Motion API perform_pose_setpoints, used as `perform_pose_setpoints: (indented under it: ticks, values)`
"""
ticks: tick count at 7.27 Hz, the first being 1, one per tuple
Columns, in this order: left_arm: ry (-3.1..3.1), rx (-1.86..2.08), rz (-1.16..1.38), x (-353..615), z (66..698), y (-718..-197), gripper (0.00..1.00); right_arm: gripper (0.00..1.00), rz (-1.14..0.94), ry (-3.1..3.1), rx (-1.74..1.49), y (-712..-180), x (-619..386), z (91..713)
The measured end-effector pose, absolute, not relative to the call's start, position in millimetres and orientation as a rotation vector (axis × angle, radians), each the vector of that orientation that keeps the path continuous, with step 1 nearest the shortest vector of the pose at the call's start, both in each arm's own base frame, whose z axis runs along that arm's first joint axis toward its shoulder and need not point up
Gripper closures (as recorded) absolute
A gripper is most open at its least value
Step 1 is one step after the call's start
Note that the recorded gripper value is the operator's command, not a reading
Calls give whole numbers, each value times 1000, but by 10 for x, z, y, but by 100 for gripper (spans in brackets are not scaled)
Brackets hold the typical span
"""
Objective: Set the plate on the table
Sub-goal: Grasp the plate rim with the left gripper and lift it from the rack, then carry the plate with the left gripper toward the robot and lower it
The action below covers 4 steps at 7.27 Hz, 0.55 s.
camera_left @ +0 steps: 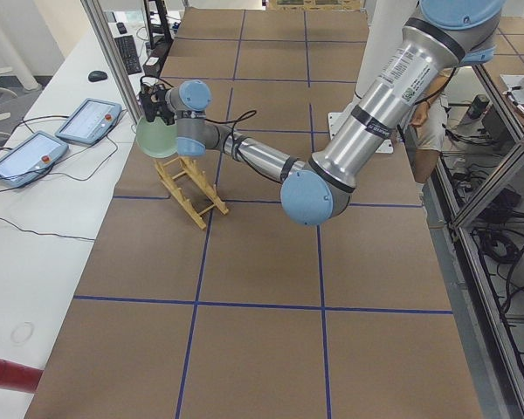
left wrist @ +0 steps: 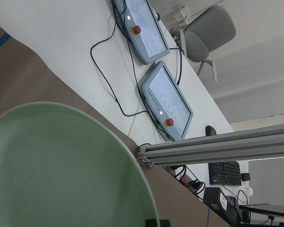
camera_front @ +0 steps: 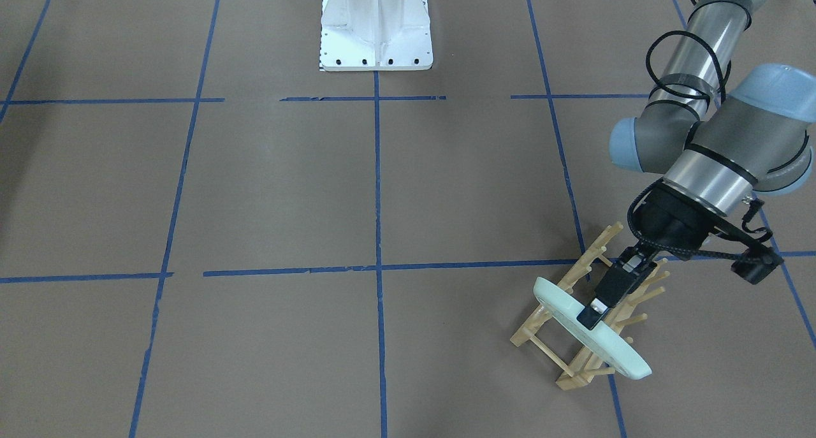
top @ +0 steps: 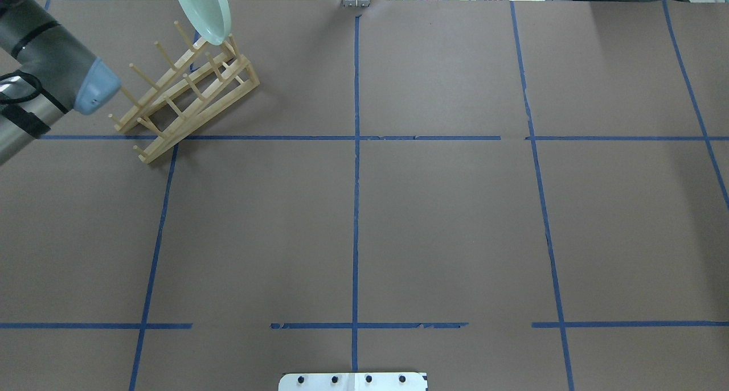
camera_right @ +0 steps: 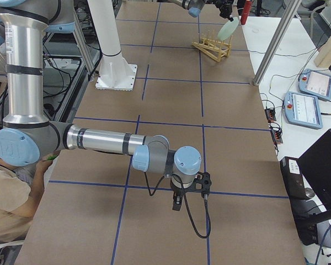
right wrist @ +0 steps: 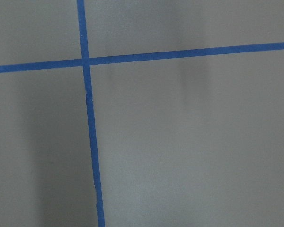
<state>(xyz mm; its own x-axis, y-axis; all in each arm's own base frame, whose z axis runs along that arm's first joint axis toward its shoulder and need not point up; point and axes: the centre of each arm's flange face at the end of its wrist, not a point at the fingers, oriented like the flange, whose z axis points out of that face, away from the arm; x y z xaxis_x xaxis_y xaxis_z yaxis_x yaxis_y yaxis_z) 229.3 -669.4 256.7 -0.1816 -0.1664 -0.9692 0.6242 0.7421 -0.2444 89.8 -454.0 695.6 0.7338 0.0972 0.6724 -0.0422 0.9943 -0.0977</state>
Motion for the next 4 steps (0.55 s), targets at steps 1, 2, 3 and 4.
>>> perform_pose_setpoints:
  ticks: [1,2,3,4]
  values:
    - [1632,409,-735,2074,2397,-6665,100,0,77,-743,-78,-4541,898,6956]
    - [1640,398,-727,2019,2191,-6558,100,0,77,-743,-78,-4541,898,6956]
    - [1610,336,-724,2175,1947,-6382,100,0,77,-743,-78,-4541,898,6956]
    - [1532,231,-730,2520,1693,-6141,100,0,77,-743,-77,-4541,898,6956]
